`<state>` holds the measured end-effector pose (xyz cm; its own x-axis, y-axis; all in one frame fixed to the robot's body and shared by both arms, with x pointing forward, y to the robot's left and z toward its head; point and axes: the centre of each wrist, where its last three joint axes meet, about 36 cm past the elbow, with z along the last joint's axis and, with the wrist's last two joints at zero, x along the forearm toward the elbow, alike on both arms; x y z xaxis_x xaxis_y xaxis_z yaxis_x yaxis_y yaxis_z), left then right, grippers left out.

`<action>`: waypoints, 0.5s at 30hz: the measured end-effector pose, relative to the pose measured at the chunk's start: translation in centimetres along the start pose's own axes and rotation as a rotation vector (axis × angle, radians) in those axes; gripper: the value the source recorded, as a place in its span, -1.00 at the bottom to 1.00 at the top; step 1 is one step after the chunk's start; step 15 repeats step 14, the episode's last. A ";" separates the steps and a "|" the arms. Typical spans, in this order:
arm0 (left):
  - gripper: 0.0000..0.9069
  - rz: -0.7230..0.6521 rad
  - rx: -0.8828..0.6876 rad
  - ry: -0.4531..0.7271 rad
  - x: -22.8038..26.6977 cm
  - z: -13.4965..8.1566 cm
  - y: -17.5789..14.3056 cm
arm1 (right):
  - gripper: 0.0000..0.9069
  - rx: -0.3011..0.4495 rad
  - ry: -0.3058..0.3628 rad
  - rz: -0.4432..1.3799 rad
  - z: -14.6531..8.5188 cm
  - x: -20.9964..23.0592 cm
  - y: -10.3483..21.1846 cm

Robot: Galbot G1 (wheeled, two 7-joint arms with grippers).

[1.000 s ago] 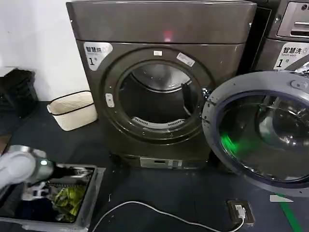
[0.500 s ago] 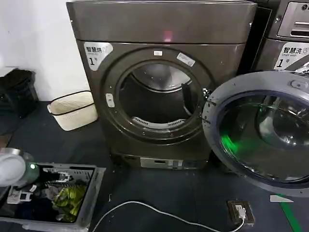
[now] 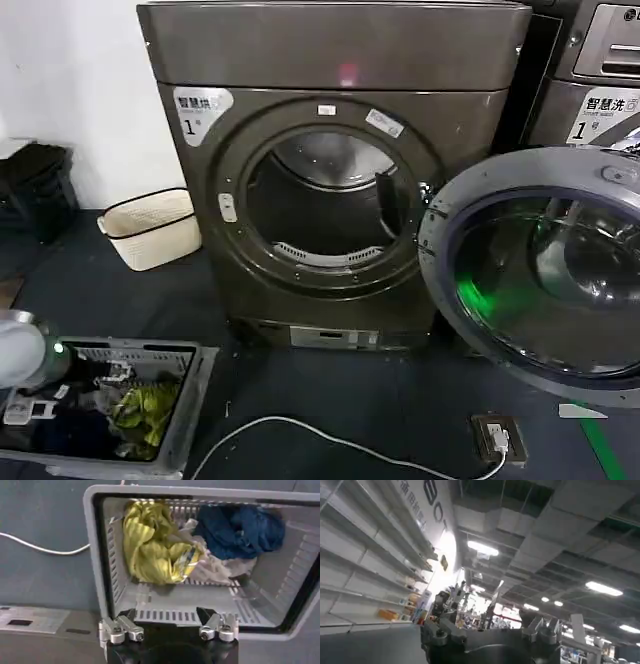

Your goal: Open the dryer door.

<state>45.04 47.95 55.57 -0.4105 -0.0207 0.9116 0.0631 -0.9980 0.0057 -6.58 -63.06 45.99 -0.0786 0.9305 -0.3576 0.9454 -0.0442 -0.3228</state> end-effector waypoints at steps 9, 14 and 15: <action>1.00 0.030 0.006 -0.002 -0.3 0.0 -0.8 | 1.00 0.002 0.000 -0.002 0.2 0.1 0.0; 1.00 0.028 0.008 -0.007 -0.4 -0.2 -0.8 | 1.00 0.002 0.000 -0.003 0.3 0.1 0.1; 1.00 0.028 0.008 -0.007 -0.4 -0.2 -0.8 | 1.00 0.002 0.000 -0.003 0.3 0.1 0.1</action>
